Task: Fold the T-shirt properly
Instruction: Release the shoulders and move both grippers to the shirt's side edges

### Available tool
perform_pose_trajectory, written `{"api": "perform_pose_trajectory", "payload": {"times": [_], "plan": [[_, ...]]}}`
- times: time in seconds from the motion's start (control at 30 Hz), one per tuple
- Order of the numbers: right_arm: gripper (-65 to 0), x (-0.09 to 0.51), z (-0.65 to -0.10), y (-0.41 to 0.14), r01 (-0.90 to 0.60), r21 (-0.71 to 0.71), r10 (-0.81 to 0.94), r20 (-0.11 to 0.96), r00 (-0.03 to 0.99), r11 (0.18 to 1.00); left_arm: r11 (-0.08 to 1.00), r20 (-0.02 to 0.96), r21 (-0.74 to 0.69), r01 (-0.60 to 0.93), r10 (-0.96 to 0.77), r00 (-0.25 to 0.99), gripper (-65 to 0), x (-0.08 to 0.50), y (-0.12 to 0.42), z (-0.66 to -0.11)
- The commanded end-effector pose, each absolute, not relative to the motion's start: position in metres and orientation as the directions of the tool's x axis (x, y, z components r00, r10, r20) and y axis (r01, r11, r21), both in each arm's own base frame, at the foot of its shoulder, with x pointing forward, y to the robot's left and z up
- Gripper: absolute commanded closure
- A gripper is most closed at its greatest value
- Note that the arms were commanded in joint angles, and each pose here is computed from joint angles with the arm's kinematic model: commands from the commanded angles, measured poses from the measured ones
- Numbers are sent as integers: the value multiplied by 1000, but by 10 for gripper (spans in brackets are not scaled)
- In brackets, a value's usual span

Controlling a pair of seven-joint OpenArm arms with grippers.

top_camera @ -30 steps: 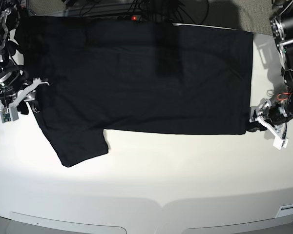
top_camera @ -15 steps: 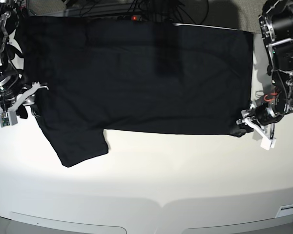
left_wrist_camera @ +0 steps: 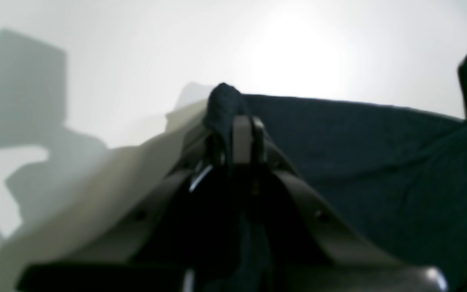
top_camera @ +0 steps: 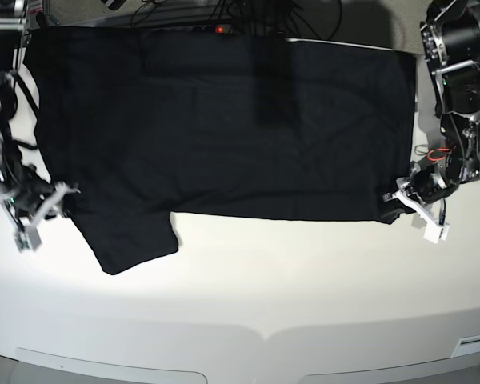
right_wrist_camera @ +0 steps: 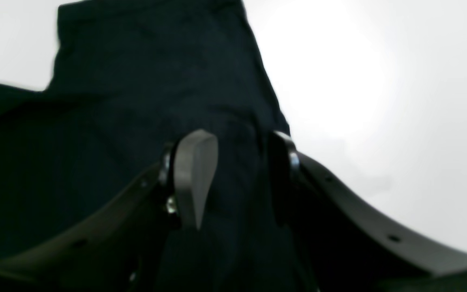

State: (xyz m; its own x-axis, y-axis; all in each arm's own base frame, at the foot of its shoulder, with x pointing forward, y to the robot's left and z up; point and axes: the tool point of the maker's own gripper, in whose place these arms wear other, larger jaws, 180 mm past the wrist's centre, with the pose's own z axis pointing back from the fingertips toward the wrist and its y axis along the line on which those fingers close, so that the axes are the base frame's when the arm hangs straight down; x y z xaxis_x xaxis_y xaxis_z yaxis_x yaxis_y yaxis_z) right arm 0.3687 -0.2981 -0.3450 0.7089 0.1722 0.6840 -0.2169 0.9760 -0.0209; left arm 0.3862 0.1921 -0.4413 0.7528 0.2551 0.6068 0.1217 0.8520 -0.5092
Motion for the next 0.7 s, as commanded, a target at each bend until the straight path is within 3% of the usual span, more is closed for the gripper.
{"api": "perform_pose_trajectory", "payload": {"times": [0.0, 0.3, 0.67], "plan": [[-256, 386, -329, -304, -215, -37, 177, 708, 684, 976, 867, 587, -483, 125, 214, 780, 0, 383, 193, -445], [-256, 433, -350, -325, -163, 0, 131, 591, 796, 987, 858, 598, -497, 131, 229, 768, 0, 386, 185, -444], [-257, 460, -370, -320, -196, -27, 170, 618, 767, 980, 858, 598, -497, 131, 230, 768, 0, 386, 185, -444]]}}
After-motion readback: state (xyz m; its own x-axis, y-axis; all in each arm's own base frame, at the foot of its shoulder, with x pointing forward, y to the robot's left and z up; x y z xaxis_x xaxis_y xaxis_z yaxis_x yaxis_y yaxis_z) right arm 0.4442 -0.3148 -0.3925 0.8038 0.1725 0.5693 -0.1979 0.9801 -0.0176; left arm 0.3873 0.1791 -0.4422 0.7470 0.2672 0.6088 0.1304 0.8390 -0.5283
